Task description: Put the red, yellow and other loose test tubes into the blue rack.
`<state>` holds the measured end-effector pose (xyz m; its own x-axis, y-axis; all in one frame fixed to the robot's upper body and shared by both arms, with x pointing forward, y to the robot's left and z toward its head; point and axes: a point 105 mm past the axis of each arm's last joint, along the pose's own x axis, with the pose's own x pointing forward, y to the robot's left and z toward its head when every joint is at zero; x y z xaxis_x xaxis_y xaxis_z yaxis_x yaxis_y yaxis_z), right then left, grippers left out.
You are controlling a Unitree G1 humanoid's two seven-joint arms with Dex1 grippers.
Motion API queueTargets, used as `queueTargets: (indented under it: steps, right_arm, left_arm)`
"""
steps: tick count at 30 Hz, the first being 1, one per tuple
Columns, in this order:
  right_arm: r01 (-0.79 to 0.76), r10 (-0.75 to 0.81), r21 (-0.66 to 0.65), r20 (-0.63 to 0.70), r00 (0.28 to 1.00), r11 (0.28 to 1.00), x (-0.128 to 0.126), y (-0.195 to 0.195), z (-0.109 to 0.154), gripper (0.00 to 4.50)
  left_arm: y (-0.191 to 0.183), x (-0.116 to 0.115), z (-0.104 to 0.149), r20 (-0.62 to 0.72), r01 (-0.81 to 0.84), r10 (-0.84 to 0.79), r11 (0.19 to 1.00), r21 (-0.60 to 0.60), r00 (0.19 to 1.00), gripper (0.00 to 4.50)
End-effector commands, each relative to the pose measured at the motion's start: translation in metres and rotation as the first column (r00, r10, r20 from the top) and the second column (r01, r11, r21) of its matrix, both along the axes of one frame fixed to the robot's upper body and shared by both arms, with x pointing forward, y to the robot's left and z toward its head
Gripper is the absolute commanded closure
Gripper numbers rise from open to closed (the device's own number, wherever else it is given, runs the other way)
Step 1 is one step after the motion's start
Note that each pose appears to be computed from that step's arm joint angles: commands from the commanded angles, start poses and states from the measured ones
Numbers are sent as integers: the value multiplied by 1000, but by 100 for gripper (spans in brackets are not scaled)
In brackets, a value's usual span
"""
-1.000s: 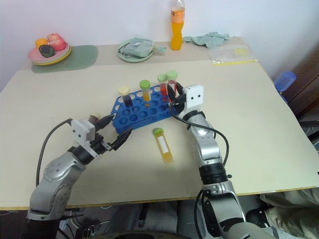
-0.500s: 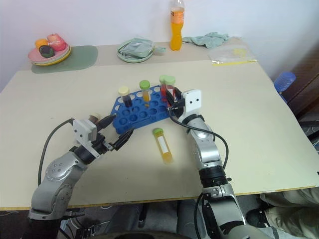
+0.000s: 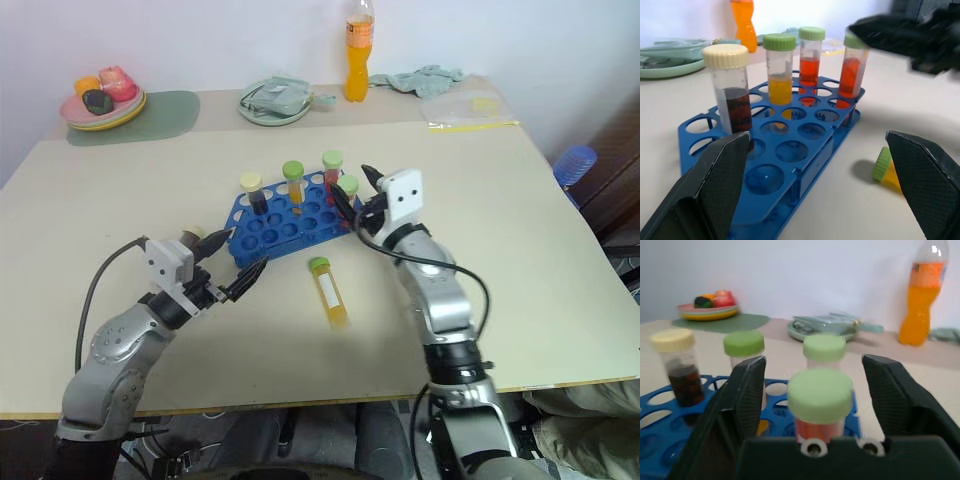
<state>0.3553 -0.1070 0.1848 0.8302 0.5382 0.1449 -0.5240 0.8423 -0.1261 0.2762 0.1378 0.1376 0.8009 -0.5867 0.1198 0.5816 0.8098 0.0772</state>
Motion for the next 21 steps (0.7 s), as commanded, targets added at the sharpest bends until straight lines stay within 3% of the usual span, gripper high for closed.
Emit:
queueTargets:
  steps: [1, 3, 5, 9, 14, 21]
  right_arm:
    - [-89, 77, -58, -179, 981, 994, -21, -9, 1, 101]
    - [-155, 103, -141, -322, 941, 978, -35, -14, -11, 101]
    - [-254, 168, -112, -492, 854, 961, -52, -10, -18, 101]
    - [-345, 205, -68, -692, 693, 936, -68, 6, -24, 101]
    - [-432, 207, -69, -802, 560, 899, -69, 28, -38, 101]
    - [-413, 103, -88, -903, 418, 907, -57, 38, -50, 101]
  left_arm:
    - [6, -3, 7, 39, 3, -4, 1000, 19, 999, 0]
    - [8, -3, 4, 33, 13, -15, 999, 46, 999, 0]
    - [9, -4, 1, 20, 41, -43, 996, 78, 999, 0]
    - [10, -10, -10, -23, 136, -134, 980, 147, 991, 0]
    - [16, -19, -18, -75, 215, -204, 959, 184, 976, 0]
    - [4, -55, -20, -165, 402, -378, 903, 149, 911, 0]
